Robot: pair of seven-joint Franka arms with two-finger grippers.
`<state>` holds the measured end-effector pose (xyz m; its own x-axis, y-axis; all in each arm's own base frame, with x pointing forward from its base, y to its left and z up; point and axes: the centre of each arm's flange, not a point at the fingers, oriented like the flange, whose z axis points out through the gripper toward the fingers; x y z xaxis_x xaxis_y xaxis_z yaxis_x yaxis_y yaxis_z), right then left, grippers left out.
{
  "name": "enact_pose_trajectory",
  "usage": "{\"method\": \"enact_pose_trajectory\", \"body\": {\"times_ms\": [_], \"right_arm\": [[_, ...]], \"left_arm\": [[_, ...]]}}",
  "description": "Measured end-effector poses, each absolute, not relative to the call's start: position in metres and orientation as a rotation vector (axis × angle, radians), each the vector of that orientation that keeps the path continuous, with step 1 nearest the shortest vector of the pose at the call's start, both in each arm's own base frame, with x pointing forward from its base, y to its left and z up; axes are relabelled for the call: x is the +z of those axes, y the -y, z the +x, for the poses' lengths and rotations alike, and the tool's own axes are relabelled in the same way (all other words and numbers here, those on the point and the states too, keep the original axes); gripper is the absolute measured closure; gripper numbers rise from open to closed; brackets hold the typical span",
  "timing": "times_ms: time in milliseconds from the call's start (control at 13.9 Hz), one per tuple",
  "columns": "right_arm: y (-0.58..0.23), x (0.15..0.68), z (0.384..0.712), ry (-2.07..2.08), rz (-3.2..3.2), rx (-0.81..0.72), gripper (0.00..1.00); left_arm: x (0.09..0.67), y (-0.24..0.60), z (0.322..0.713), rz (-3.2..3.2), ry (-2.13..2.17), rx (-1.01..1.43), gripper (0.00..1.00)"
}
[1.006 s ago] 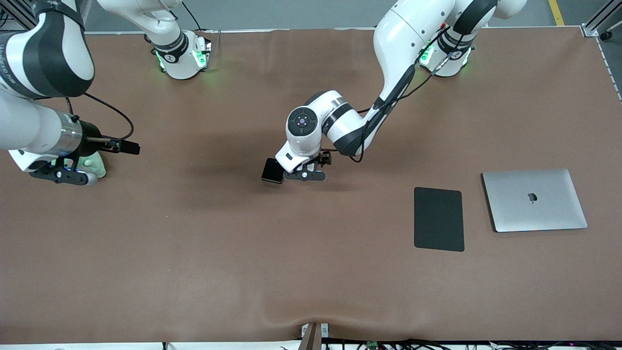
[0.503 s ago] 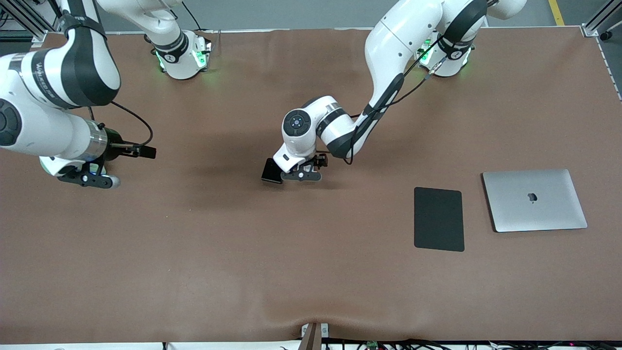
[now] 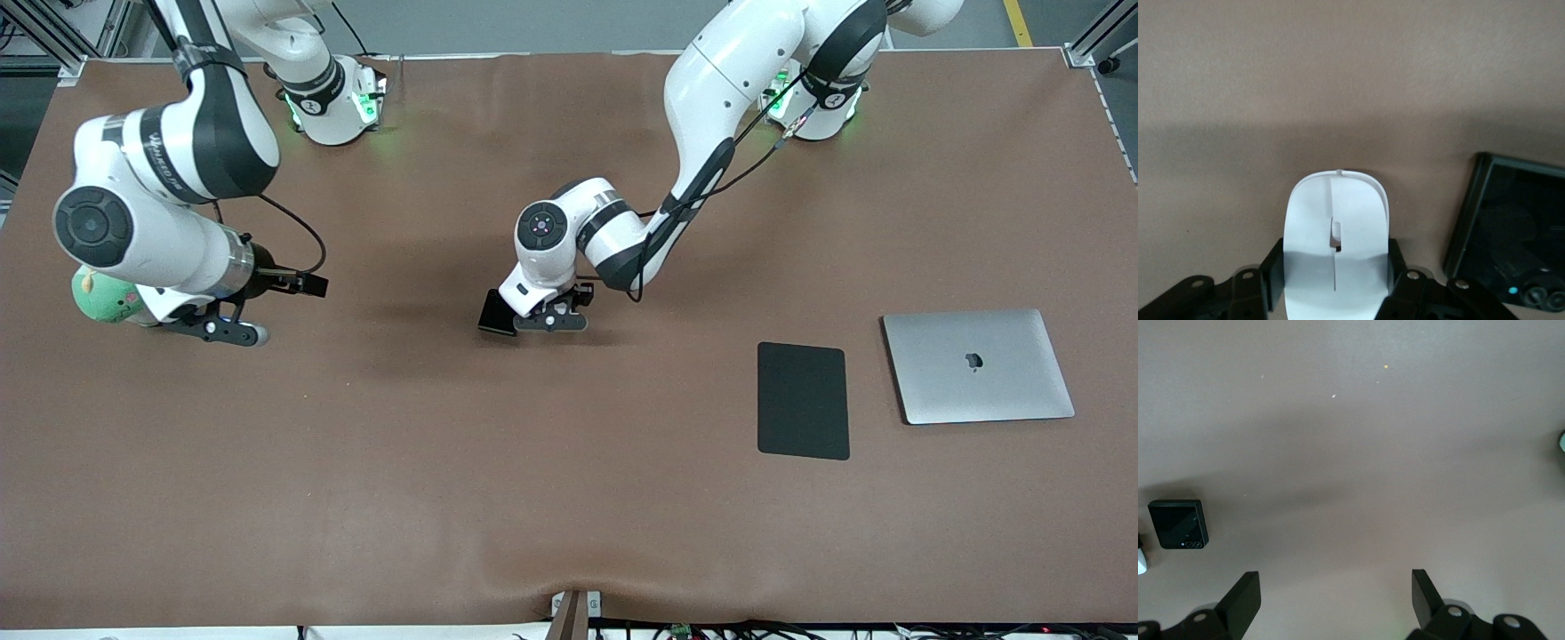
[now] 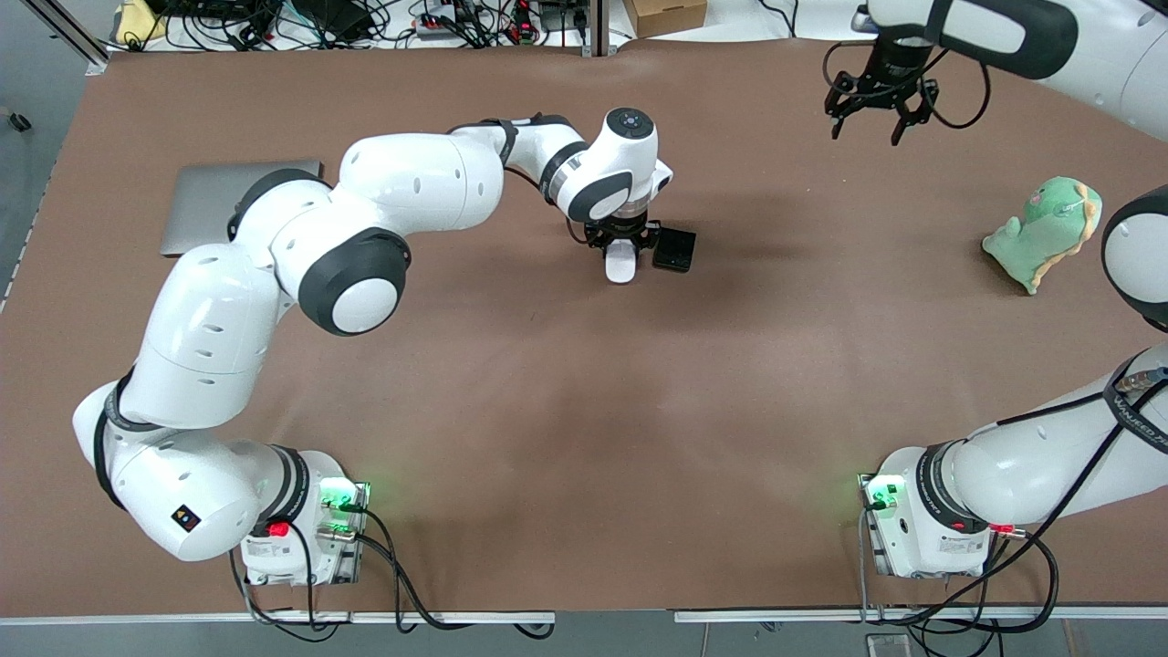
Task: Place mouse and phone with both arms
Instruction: 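Carry the mouse toward the mouse pad while the right gripper reaches the phone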
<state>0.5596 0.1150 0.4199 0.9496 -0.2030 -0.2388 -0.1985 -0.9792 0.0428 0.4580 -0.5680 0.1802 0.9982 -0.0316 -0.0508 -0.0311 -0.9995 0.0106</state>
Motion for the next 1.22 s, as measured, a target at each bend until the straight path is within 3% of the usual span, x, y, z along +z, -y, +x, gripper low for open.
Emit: {"method": "enact_pose_trajectory", "body": {"times_ms": [575, 934, 1221], "right_arm": [[-0.177, 0.380, 0.542, 0.445, 3.098, -0.255, 0.00], [-0.247, 0.323, 0.523, 0.485, 3.106, -0.173, 0.00], [-0.282, 0.287, 0.519, 0.414, 3.133, -0.101, 0.00]], "left_arm": [[0.299, 0.518, 0.526, 3.114, -0.056, 0.017, 0.39], [0.375, 0.427, 0.578, 3.143, 0.041, -0.058, 0.39], [0.387, 0.341, 0.620, 3.151, 0.105, -0.121, 0.39]]}}
